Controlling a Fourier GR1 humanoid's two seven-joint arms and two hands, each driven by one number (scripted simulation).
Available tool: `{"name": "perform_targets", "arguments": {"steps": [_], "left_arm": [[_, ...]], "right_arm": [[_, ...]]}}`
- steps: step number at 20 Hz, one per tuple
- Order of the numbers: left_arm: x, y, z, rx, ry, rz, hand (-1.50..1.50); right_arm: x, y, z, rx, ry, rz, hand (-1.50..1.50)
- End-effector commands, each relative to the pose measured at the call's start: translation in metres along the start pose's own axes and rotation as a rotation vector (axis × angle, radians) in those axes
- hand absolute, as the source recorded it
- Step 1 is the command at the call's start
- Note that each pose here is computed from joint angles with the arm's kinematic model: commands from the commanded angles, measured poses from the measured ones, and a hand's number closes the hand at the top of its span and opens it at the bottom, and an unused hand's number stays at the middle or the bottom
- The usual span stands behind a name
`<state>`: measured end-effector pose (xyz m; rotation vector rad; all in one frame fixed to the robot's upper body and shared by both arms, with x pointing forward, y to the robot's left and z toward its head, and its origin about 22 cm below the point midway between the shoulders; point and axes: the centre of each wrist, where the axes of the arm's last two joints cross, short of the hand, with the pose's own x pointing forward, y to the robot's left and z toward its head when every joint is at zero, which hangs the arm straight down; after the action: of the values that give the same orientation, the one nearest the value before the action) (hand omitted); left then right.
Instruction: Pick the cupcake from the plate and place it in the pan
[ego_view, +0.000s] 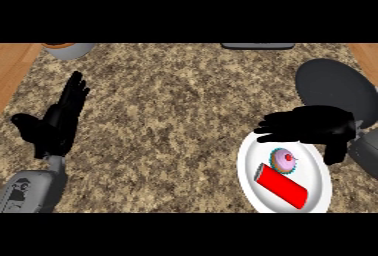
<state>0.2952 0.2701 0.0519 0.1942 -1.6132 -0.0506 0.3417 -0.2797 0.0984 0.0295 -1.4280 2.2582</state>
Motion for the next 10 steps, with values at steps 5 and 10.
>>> {"name": "perform_targets", "arguments": {"steps": [5, 10], "left_arm": [[-0.002, -0.003, -0.011, 0.002, 0.011, -0.004, 0.00], [-0.003, 0.004, -0.010, 0.002, -0.021, -0.008, 0.00]], "right_arm": [[-0.003, 0.016, -0.002, 0.044, -0.031, -0.039, -1.50], [0.008, 0.016, -0.031, 0.098, -0.002, 0.035, -1.50]]}}
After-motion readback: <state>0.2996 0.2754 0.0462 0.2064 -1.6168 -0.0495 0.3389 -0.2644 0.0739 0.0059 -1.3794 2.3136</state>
